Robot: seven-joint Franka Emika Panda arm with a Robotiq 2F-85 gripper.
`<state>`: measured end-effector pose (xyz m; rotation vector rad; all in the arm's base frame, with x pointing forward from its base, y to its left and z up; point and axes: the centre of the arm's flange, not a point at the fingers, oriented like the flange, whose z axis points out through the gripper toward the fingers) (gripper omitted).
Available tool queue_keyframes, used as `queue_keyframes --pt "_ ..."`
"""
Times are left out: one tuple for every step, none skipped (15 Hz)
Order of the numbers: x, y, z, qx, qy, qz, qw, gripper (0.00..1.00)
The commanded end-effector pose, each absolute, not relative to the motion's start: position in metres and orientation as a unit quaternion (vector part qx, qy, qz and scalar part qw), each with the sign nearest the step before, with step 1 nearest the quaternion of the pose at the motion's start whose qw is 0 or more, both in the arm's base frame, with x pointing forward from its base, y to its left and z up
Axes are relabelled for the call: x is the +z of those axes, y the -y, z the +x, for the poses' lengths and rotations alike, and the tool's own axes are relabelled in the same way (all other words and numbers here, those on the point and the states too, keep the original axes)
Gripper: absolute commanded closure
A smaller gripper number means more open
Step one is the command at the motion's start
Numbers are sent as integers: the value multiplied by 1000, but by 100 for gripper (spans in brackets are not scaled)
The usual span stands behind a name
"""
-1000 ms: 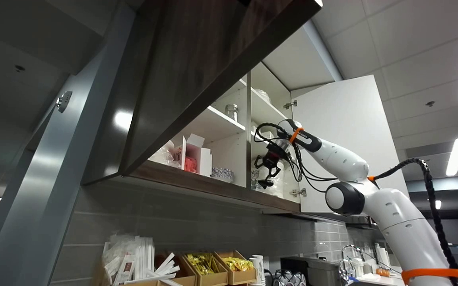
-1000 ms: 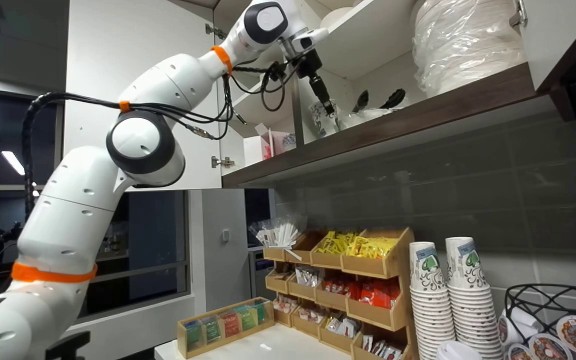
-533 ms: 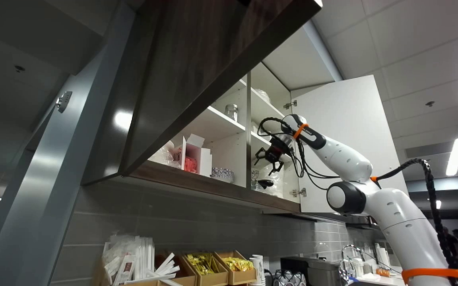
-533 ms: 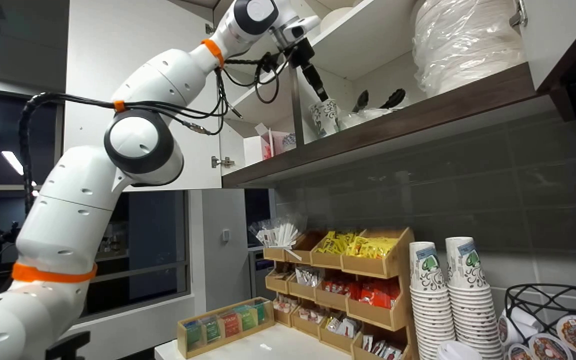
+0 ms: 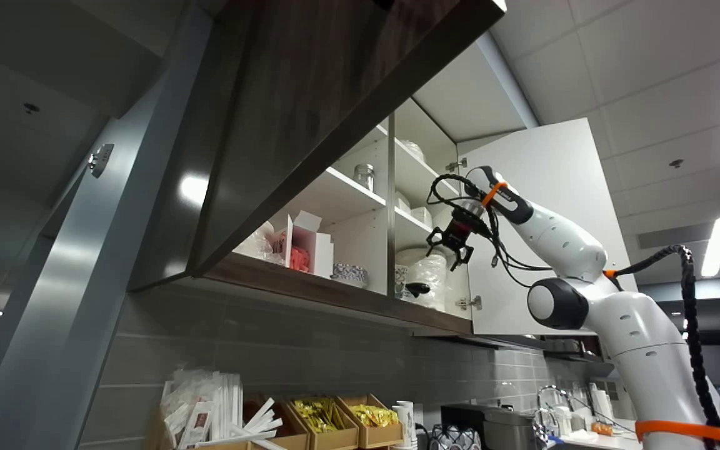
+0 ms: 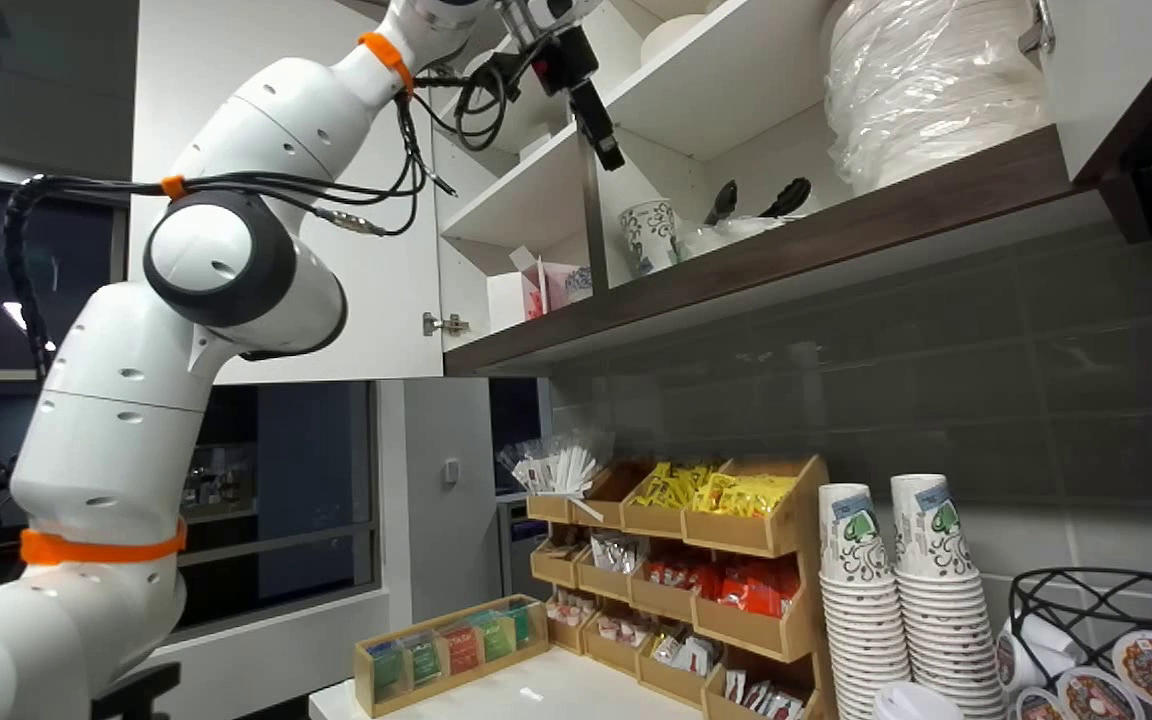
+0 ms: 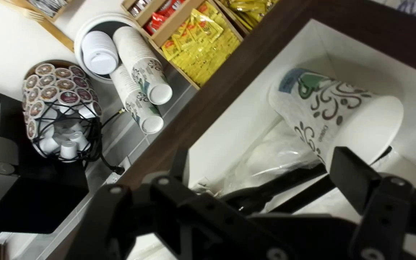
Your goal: Put the paper cup inside the bottom right shelf of the cabinet
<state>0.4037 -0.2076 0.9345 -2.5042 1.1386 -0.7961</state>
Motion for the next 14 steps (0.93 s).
queue_keyframes --pt "901 210 361 -252 -331 -904 102 0" --pt "894 209 353 -253 -309 -913 89 0" --pt "887 209 348 -261 -288 -918 75 0" --pt "884 210 345 -262 -269 -924 66 0" --pt "880 210 343 -264 -254 -928 61 0" --pt "877 210 342 -264 -238 -933 57 0" --pt "871 208 342 -262 -225 -937 52 0" --pt "868 207 342 -261 -214 -940 48 0" --pt "867 207 343 -258 -205 -943 48 0" --pt "867 207 343 -252 -193 -947 51 0" --pt "865 207 344 -248 -183 -950 54 0" --pt "864 206 345 -242 -178 -952 55 0" --pt "929 225 372 -256 -197 -945 54 0" --pt "928 225 373 -252 -192 -947 54 0"
